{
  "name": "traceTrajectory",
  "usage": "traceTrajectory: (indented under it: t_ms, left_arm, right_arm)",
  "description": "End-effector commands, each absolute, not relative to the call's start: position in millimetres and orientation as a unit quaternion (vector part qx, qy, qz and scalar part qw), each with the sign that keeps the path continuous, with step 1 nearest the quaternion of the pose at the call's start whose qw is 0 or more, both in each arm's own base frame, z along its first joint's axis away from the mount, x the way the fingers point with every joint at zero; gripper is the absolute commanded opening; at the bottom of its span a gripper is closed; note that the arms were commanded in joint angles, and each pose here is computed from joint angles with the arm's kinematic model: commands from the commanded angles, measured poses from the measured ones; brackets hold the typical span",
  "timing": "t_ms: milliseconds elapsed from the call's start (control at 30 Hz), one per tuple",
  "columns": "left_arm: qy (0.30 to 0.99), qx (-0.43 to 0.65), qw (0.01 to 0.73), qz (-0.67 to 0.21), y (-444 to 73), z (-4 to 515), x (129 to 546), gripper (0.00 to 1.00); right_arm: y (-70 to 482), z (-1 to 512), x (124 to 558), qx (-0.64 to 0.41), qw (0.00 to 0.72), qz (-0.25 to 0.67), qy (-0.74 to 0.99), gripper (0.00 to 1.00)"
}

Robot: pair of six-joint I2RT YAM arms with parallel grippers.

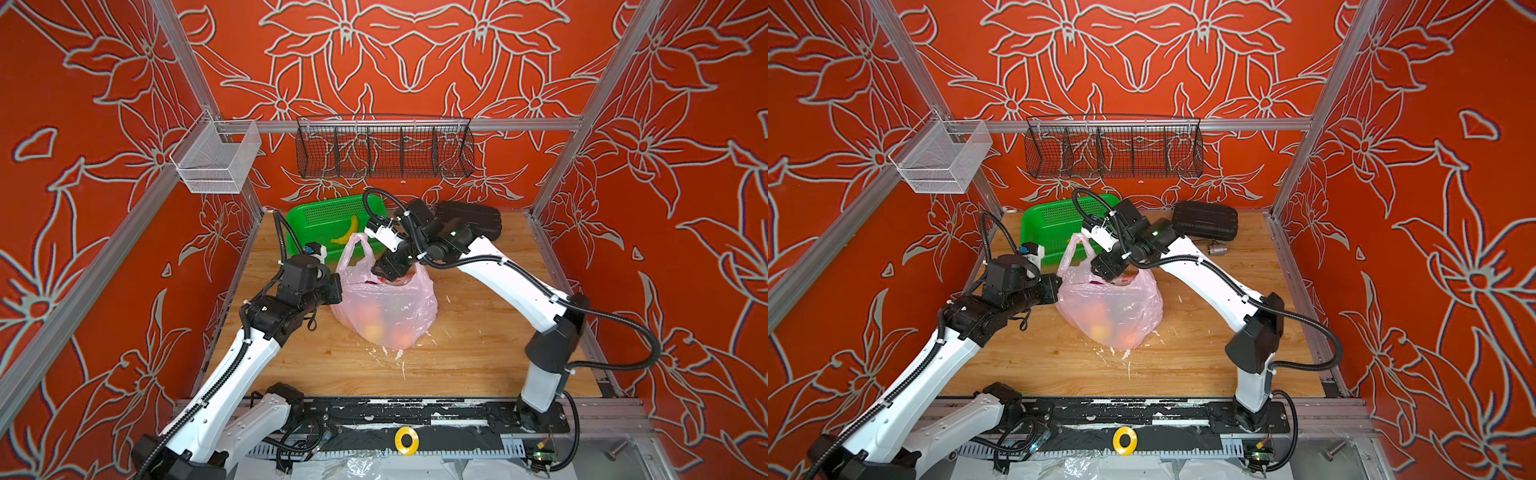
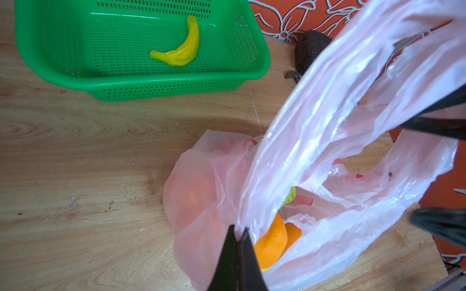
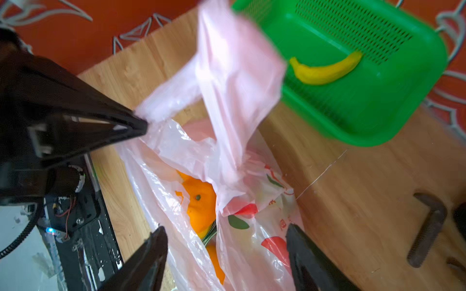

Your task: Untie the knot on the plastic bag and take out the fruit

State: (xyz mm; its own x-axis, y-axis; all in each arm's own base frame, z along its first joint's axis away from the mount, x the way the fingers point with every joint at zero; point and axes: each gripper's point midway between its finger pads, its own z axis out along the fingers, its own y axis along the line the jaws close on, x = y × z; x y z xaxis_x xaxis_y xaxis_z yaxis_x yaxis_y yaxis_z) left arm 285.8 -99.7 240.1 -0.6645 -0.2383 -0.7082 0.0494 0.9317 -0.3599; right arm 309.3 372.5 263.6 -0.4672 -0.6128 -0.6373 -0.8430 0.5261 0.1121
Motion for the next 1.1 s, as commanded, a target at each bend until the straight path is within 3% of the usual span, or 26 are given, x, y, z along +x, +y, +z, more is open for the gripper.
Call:
traceTrajectory:
  t_ms: [0,300,333,400,467,567,733,900,1000,1067]
  left_arm:
    - [0.89,-0.056,0.415,-0.179,-98,246,284,0.0]
    - [0.893,-0.05,0.409,-0.179,-100,241,284,0.0]
    - [0.894,-0.048,0.407,-0.178,-100,240,284,0.0]
    - [0.895,-0.048,0.407,-0.175,-99,239,284,0.0]
    - [0.896,-0.049,0.407,-0.169,-97,238,284,0.0]
    - [0.897,-0.055,0.409,-0.157,-91,237,283,0.0]
    - [0.896,-0.064,0.419,-0.13,-80,237,281,0.01]
    - [0.894,-0.064,0.43,-0.109,-71,239,284,0.05]
    - [0.894,-0.055,0.429,-0.112,-72,242,287,0.19]
    - [0.897,-0.041,0.424,-0.12,-78,244,289,0.34]
  right_arm:
    - [375,244,295,-0.458,0.221,0.215,0.834,0.76]
    - [407,196,313,-0.416,0.199,0.248,0.852,0.69]
    - [409,193,315,-0.412,0.199,0.25,0.853,0.65]
    - [412,190,320,-0.405,0.206,0.246,0.856,0.47]
    - [408,191,330,-0.395,0.227,0.226,0.861,0.23]
    - [395,198,347,-0.376,0.271,0.184,0.867,0.0]
    - [354,231,378,-0.312,0.365,0.113,0.87,0.0]
    - [304,265,396,-0.213,0.425,0.108,0.873,0.0]
    - [274,280,400,-0.154,0.452,0.117,0.871,0.0]
    - [261,286,398,-0.124,0.46,0.13,0.87,0.0]
